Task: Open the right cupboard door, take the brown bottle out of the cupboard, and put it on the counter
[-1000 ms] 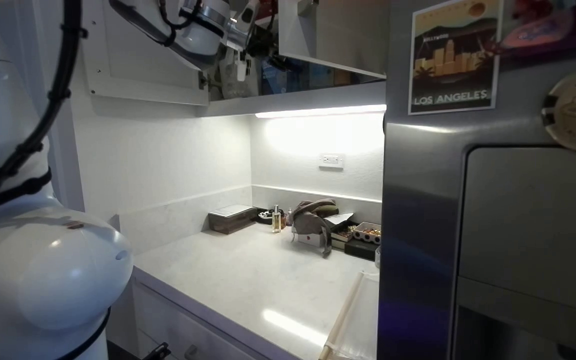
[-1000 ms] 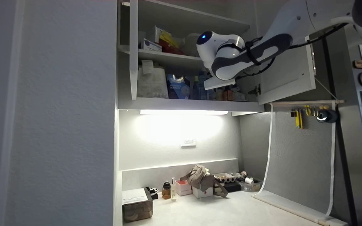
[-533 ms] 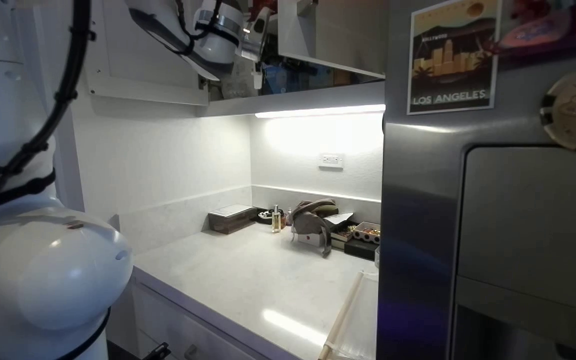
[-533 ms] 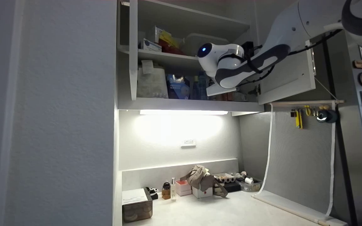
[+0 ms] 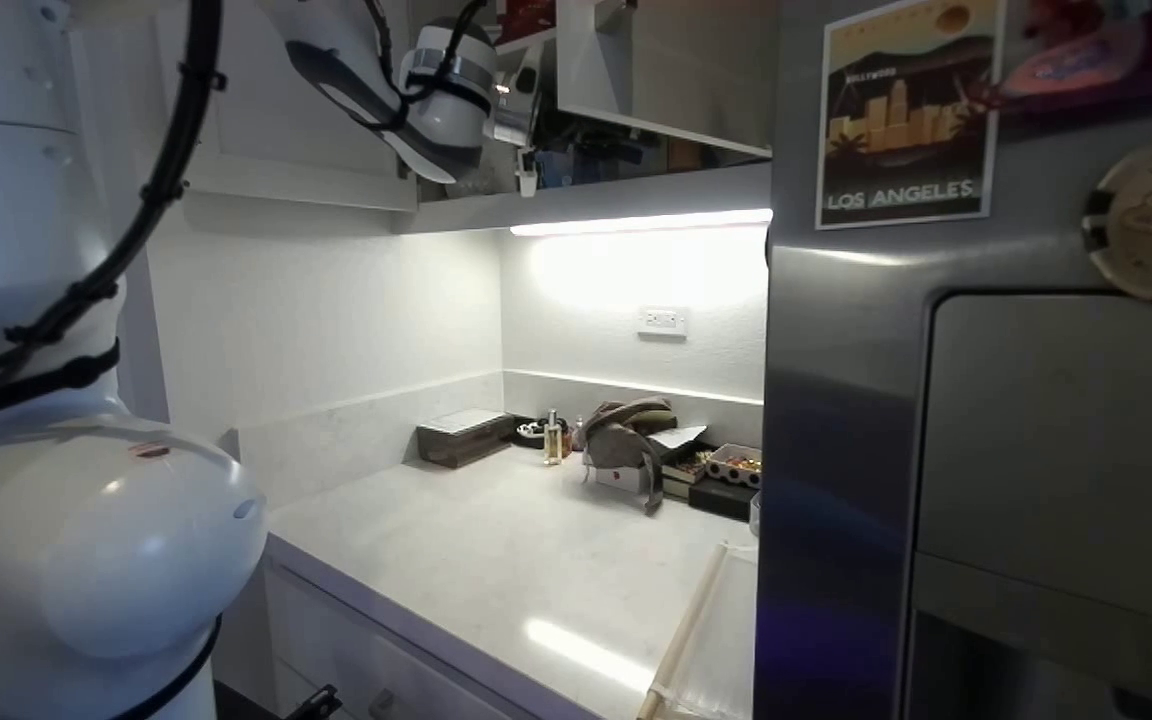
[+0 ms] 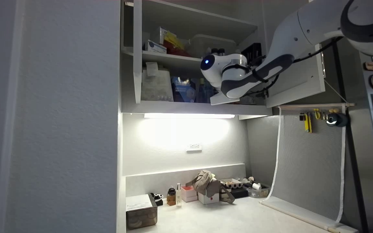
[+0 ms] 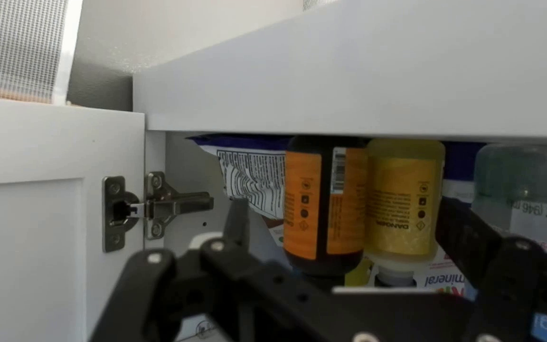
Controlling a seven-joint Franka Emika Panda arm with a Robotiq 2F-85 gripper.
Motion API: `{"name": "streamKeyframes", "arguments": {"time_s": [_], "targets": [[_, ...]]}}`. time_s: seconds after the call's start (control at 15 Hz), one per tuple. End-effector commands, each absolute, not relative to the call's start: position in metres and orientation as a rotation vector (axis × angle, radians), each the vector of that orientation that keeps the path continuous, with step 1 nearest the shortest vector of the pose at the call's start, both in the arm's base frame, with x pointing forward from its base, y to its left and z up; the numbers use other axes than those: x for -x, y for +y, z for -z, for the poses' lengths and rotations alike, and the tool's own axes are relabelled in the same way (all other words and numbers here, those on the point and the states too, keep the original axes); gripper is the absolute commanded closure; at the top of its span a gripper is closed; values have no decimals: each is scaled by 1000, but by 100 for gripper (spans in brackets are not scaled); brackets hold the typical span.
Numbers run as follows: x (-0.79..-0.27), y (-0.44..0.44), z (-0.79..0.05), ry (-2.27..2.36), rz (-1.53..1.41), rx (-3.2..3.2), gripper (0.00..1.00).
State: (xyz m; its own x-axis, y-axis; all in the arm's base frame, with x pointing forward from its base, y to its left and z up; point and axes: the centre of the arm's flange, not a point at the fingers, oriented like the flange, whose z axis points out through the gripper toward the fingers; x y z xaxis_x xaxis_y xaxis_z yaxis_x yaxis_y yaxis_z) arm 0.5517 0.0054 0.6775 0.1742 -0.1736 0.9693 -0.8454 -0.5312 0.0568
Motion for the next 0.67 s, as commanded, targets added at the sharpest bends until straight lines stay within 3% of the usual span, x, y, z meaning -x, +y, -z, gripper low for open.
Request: {"name": "streamKeyframes", "arguments": {"time_s": [0.0, 0.6], "targets": [[-558, -5, -672, -977, -1444, -1810, 0], [-568, -30, -668, -981, -1474, -1772, 0]]}}
